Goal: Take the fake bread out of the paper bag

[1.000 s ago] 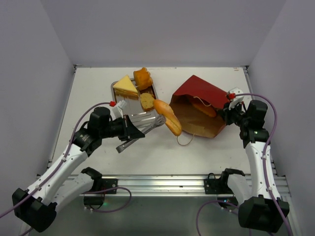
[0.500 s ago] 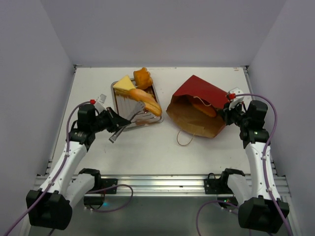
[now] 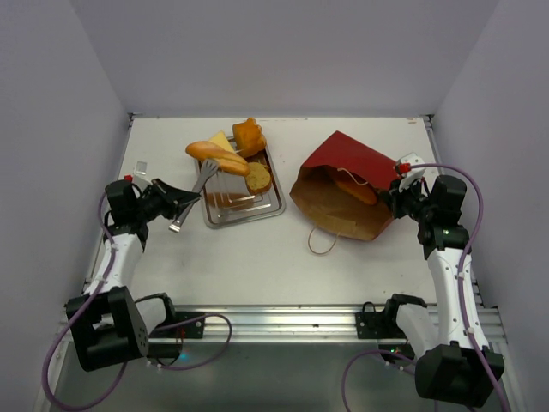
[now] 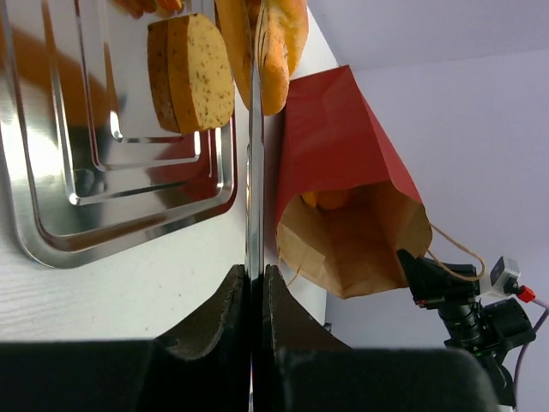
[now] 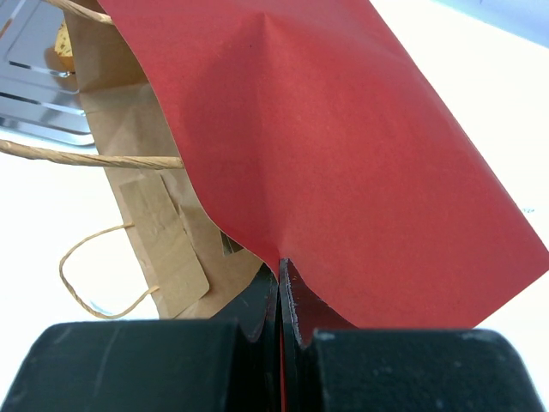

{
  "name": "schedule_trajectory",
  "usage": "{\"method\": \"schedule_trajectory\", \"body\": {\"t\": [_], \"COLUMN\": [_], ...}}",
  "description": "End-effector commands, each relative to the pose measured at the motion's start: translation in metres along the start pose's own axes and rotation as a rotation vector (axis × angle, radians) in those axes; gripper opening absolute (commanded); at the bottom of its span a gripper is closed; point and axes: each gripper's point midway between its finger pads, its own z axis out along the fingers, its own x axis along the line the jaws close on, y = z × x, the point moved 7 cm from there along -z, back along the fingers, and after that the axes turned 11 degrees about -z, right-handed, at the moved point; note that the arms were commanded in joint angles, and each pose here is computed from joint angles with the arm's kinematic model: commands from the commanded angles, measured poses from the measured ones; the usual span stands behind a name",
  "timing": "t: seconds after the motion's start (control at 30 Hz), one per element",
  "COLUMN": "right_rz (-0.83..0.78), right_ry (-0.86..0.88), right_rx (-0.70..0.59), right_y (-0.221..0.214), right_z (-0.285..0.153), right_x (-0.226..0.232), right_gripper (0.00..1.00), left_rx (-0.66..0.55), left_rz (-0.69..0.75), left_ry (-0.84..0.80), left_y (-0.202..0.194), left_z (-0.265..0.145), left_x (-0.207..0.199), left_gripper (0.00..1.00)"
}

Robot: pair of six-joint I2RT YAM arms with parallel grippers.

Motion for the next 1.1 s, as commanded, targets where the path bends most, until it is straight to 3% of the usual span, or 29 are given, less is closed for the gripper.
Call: {"method": "schedule_trajectory", "body": {"t": [0.0,0.4,0.87,1.07], "right_rz": [-0.011,-0.011,-0.007,-0.008], "right_ry": [-0.009,-0.006,-0.008,-0.008], "right_rx": [-0.033,-0.030,-0.026,-0.024], "right_y": [0.005,0.004,0.003,0.003], "right_z": [0.001,0.002,0.002,0.002], "right_x": [-0.003,-0.003,-0.004,-0.004], "right_gripper": [0.00,0.00,0.00,0.00], "left_rx": [0.058,0.094,0.071,0.070], "left_rz": [0.052,0.017,-0.022,-0.026], "left_ry": [-0.088,-0.036,0.031,0.044], "left_y": [0.007,0.006,0.035,0.045], "left_z": [-0.006,-0.001,0.015,0.020], "left_x": [-0.006,0.029,0.050,0.055], "left_gripper": [0.00,0.00,0.00,0.09]}}
